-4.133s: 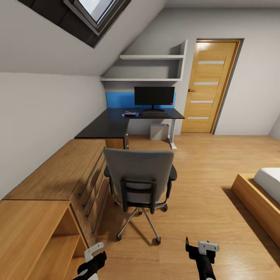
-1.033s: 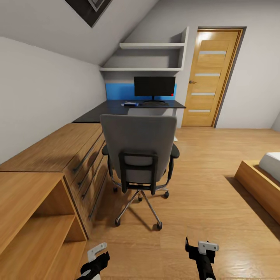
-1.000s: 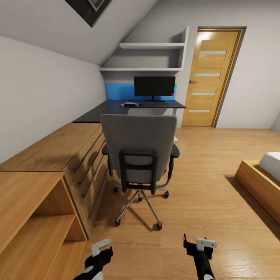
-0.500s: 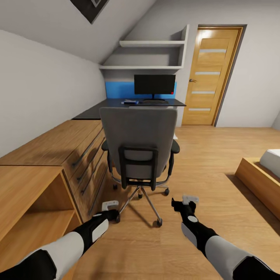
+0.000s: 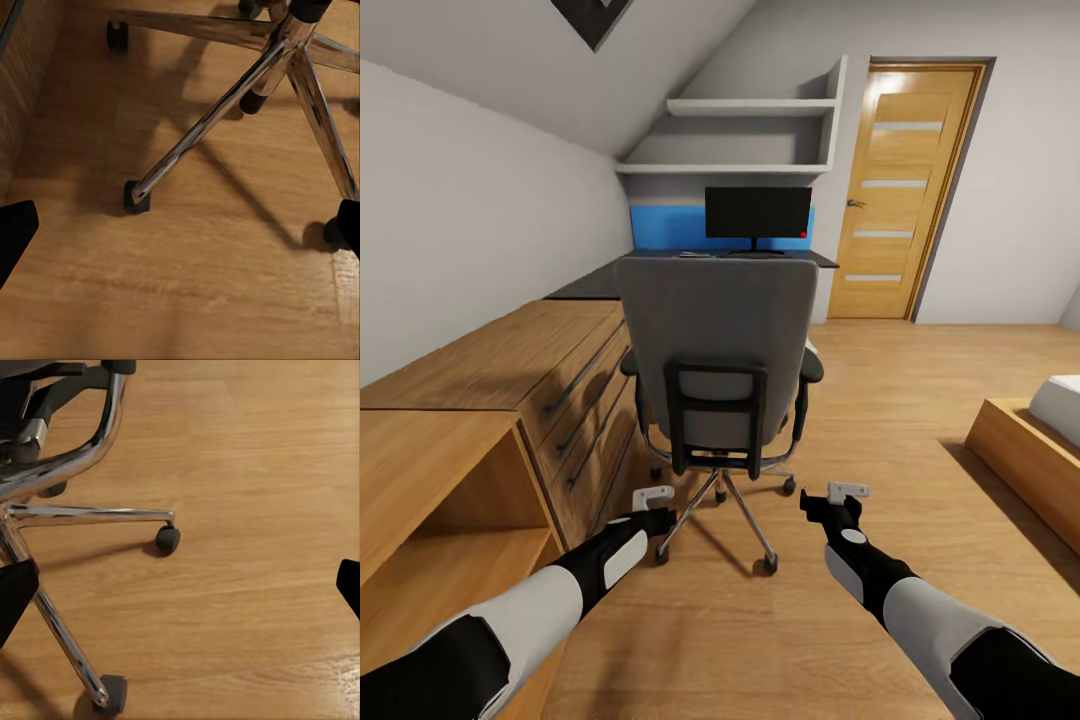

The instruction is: In the bedroom, organize the workspace by keeping the computer under the desk, ensuring the monitor is on the desk, placing the keyboard on the desk next to the monitor, placing the mouse on the desk next to the keyboard, moving the folder from the swivel chair onto the desk next to the mouse, stacking the notebook on top of the folder with the pen on top of the notebook, and positioning the swivel chair next to the desk.

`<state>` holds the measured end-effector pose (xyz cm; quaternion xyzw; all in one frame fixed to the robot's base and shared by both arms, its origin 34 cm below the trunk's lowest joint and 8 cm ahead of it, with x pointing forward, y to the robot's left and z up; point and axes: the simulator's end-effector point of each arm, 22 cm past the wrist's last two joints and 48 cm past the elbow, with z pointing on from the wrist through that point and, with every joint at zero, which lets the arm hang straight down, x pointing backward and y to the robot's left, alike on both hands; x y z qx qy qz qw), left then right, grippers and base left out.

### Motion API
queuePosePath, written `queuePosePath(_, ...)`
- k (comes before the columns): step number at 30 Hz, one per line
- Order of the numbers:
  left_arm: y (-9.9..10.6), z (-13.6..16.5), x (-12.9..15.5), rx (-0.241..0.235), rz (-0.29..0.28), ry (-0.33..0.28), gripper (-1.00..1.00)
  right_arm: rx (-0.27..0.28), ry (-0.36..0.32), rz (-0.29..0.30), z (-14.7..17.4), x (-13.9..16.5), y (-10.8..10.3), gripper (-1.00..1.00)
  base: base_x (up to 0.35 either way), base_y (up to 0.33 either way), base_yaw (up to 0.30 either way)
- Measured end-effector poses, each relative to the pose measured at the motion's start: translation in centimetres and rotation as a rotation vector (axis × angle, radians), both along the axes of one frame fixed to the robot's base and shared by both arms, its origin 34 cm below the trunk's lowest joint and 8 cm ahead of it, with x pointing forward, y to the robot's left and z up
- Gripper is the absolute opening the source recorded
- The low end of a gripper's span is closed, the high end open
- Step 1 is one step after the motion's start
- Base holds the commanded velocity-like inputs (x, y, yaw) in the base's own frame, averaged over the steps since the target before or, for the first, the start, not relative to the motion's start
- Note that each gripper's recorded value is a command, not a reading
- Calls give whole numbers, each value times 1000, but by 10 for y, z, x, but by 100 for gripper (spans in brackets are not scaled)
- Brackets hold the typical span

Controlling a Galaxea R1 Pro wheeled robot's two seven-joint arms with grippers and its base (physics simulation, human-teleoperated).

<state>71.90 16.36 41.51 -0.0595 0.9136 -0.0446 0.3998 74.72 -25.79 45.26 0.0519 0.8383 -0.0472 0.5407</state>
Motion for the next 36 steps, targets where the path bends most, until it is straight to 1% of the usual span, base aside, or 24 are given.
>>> queuePosePath(4,2,-6,0,-5,13,-20,100,13,4,-1,-11,-4,5,100,0,0,0)
queuePosePath(8,26,-17,3,19,72,-68,100,45,20,-3,-23,-6,20,100,0,0,0)
queuePosePath(10,43,-16,8,30,116,-121,100,54,23,-1,-27,-6,25,100,0,0,0)
queuePosePath(14,54,-20,11,31,149,-154,100,59,33,5,-36,-7,29,100,0,0,0)
queuePosePath(18,55,-22,11,31,153,-161,100,59,34,7,-38,-7,30,100,0,0,0)
queuePosePath(24,63,-31,4,51,160,-139,100,59,34,9,-38,-7,31,100,52,0,0)
queuePosePath(28,64,-35,1,59,160,-129,100,59,34,11,-39,-7,31,100,255,0,0)
queuePosePath(36,64,-35,0,61,160,-127,100,58,35,12,-39,-7,31,100,312,0,0)
